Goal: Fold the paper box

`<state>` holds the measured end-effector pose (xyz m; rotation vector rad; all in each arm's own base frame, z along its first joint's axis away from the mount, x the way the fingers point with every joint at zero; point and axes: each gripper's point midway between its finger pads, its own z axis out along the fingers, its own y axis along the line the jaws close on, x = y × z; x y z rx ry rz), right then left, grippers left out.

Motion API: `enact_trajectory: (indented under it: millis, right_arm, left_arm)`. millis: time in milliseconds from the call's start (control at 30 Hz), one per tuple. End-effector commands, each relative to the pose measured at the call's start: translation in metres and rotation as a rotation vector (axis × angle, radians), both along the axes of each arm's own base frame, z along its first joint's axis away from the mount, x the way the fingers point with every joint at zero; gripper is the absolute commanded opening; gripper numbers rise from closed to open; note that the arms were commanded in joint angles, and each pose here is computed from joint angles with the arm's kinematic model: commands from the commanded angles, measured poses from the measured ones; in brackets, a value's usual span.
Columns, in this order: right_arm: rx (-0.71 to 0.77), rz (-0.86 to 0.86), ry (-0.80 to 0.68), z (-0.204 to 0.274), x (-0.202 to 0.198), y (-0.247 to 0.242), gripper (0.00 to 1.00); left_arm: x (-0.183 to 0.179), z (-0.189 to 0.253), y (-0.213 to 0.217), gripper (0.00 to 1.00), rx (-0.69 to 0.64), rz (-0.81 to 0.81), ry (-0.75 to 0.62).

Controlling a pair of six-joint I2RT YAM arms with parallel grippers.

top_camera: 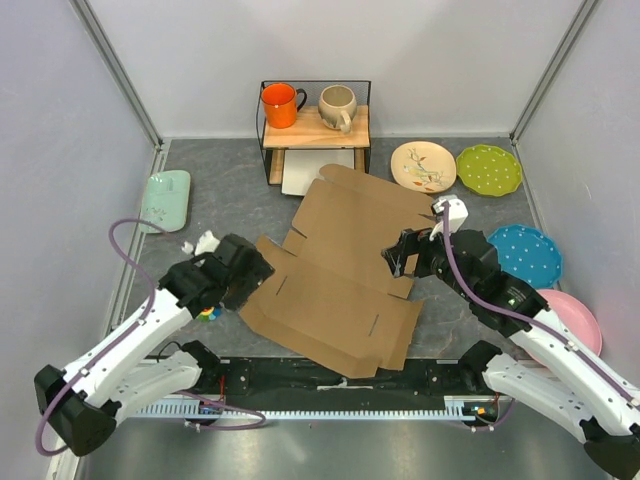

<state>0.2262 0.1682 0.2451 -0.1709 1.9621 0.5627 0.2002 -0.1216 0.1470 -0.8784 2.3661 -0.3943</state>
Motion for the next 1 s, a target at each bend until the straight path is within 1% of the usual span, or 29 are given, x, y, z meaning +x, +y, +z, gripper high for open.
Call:
enact_trajectory:
  millis: [0,33,67,100,167,267,300,367,567,600,633,667,700,733,767,833,967]
  right_arm:
    - [0.043,0.025,0.007,-0.004,0.003,0.012,0.98]
    - [0.053,0.028,0.011,-0.006,0.003,0.014,0.98]
    - [0.055,0.037,0.024,-0.011,0.002,0.016,0.98]
    - [0.057,0.042,0.029,-0.013,0.002,0.018,0.98]
    - [0.064,0.048,0.04,-0.016,0.002,0.02,0.98]
    - [0.066,0.052,0.045,-0.018,0.002,0.022,0.98]
    - [0.067,0.05,0.045,-0.018,0.002,0.022,0.98]
    - [0.064,0.052,0.045,-0.019,0.001,0.021,0.98]
    - [0.044,0.043,0.052,-0.025,-0.001,0.016,0.98]
    - [0.044,0.043,0.057,-0.026,-0.001,0.017,0.98]
    - [0.046,0.049,0.063,-0.028,-0.001,0.018,0.98]
    - [0.048,0.048,0.069,-0.03,-0.001,0.019,0.98]
    - [0.053,0.05,0.071,-0.029,-0.001,0.02,0.98]
    - [0.055,0.029,0.074,-0.029,0.0,0.017,0.98]
    - [0.072,0.014,0.062,-0.025,-0.001,0.014,0.98]
    - [0.107,-0.001,0.018,-0.012,-0.004,0.008,0.98]
    - [0.113,-0.026,-0.037,-0.001,-0.006,-0.002,0.98]
  left_arm:
    - [-0.024,-0.017,0.002,0.99,-0.11,0.357,0.105]
    - [-0.03,-0.018,-0.001,0.99,-0.114,0.363,0.115]
    - [-0.039,-0.018,-0.01,0.99,-0.12,0.326,0.118]
    - [-0.042,-0.017,-0.011,0.99,-0.125,0.351,0.109]
    - [-0.05,-0.02,-0.018,0.99,-0.118,0.332,0.114]
    - [-0.074,-0.045,-0.036,0.99,-0.052,0.259,0.181]
    - [-0.081,-0.057,-0.041,0.99,-0.032,0.264,0.219]
    - [-0.095,-0.07,-0.052,0.99,-0.036,0.223,0.242]
    - [-0.109,-0.086,-0.068,0.99,-0.094,0.198,0.231]
    - [-0.113,-0.103,-0.062,0.99,-0.076,0.196,0.246]
    - [-0.114,-0.112,-0.064,0.98,-0.089,0.192,0.25]
    - [-0.107,-0.112,-0.089,0.96,-0.206,0.169,0.229]
    - [-0.108,-0.132,-0.08,0.93,-0.198,0.167,0.221]
    - [-0.104,-0.135,-0.088,0.89,-0.247,0.163,0.201]
    - [-0.097,-0.132,-0.106,0.87,-0.333,0.136,0.167]
    - [-0.093,-0.139,-0.107,0.85,-0.344,0.129,0.133]
    - [-0.088,-0.143,-0.111,0.8,-0.356,0.116,0.091]
